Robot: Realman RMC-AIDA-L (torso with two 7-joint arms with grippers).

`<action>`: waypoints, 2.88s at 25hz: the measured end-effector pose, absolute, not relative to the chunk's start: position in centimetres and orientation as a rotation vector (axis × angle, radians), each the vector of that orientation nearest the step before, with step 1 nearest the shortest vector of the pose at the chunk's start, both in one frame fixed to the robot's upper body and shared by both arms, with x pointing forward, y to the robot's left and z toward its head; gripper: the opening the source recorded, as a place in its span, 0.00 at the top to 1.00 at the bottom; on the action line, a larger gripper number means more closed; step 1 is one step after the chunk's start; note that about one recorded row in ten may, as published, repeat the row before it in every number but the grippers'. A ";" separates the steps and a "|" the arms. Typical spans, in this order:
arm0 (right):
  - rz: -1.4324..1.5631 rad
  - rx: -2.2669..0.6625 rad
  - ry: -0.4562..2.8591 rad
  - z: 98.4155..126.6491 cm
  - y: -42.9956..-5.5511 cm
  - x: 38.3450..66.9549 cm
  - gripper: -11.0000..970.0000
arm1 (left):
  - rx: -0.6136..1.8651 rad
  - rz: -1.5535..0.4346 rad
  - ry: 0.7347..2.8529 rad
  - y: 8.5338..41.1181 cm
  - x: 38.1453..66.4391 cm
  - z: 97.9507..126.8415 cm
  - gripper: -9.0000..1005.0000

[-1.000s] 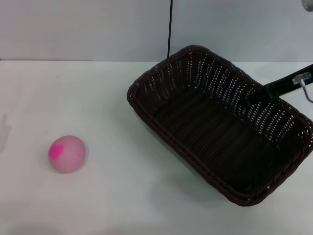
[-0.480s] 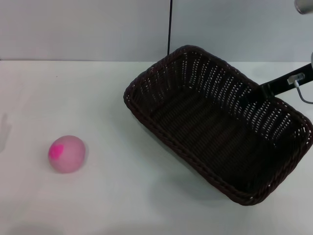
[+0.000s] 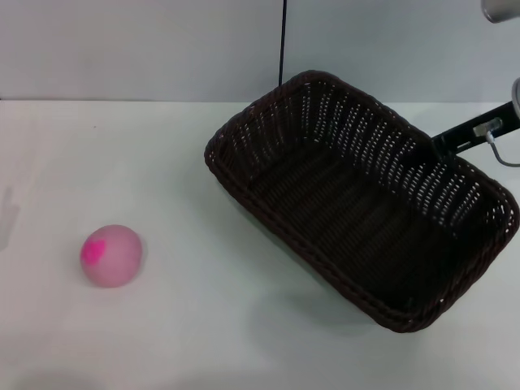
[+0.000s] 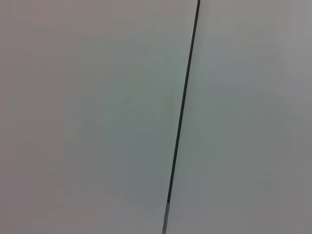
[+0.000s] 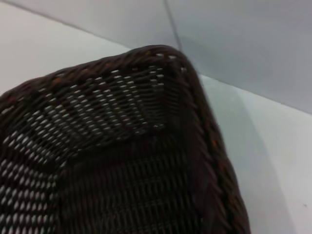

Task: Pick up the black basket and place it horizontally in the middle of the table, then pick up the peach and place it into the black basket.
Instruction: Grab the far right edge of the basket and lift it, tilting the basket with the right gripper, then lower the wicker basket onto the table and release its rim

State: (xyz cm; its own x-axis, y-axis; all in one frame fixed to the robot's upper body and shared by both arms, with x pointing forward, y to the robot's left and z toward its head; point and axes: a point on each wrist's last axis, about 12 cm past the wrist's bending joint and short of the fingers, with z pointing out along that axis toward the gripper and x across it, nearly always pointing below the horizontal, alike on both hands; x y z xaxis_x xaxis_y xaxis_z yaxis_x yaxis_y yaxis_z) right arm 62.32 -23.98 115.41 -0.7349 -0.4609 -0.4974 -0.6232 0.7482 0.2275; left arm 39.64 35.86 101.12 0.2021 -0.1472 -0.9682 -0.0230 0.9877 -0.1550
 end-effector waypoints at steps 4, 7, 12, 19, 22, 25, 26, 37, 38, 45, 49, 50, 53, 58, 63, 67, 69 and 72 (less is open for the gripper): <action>0.482 -1.020 2.442 116.7 -23.3 62.2 0.74 | -0.145 -0.081 1.364 36.0 39.5 101.2 0.17; 0.374 -1.242 2.324 118.1 -21.9 62.1 0.80 | -0.139 -0.071 1.361 36.1 39.1 101.2 0.17; 0.316 -1.493 2.173 119.4 -20.4 62.0 0.83 | -0.142 -0.062 1.365 36.3 38.5 101.1 0.17; 0.318 -1.762 1.955 120.0 -18.8 61.6 0.83 | -0.144 -0.061 1.358 36.2 37.8 101.1 0.17; 0.336 -1.848 1.849 120.1 -18.2 61.5 0.83 | -0.150 -0.066 1.354 36.0 37.5 101.0 0.17; 0.330 -1.868 1.830 120.1 -18.0 61.5 0.84 | -0.142 -0.075 1.350 35.8 37.3 101.0 0.17; 0.330 -1.868 1.830 120.1 -18.0 61.5 0.84 | -0.142 -0.075 1.350 35.8 37.3 101.0 0.17; 0.334 -1.873 1.807 118.5 -18.2 61.6 0.84 | -0.128 -0.103 1.346 35.3 37.2 101.1 0.17; 0.334 -1.873 1.807 118.5 -18.2 61.6 0.84 | -0.127 -0.104 1.347 35.3 37.2 101.1 0.17; 0.311 -1.876 1.745 118.6 -17.8 61.5 0.83 | -0.130 -0.112 1.352 35.1 36.7 100.9 0.17; 0.307 -1.870 1.734 118.6 -17.5 61.5 0.79 | -0.133 -0.112 1.354 35.2 36.6 100.9 0.17; 0.311 -1.869 1.727 118.5 -17.3 61.5 0.78 | -0.133 -0.113 1.355 35.1 36.5 100.9 0.17; 0.307 -1.878 1.722 118.4 -17.1 61.5 0.75 | -0.133 -0.114 1.356 35.1 36.4 100.9 0.17; 0.293 -1.884 1.720 118.1 -17.1 61.3 0.53 | -0.132 -0.115 1.354 35.1 36.4 100.9 0.17; 0.294 -1.860 1.698 118.5 -17.1 61.1 0.40 | -0.122 -0.137 1.359 35.0 36.5 100.9 0.17; 0.284 -1.735 1.657 120.2 -18.5 60.0 0.30 | -0.079 -0.212 1.380 35.3 36.4 101.0 0.17; 0.288 -1.688 1.651 120.7 -19.0 59.5 0.26 | -0.065 -0.222 1.384 35.5 36.3 101.0 0.17; 0.337 -1.420 1.617 121.3 -21.4 57.6 0.21 | 0.095 -0.320 1.450 36.9 36.2 101.6 0.17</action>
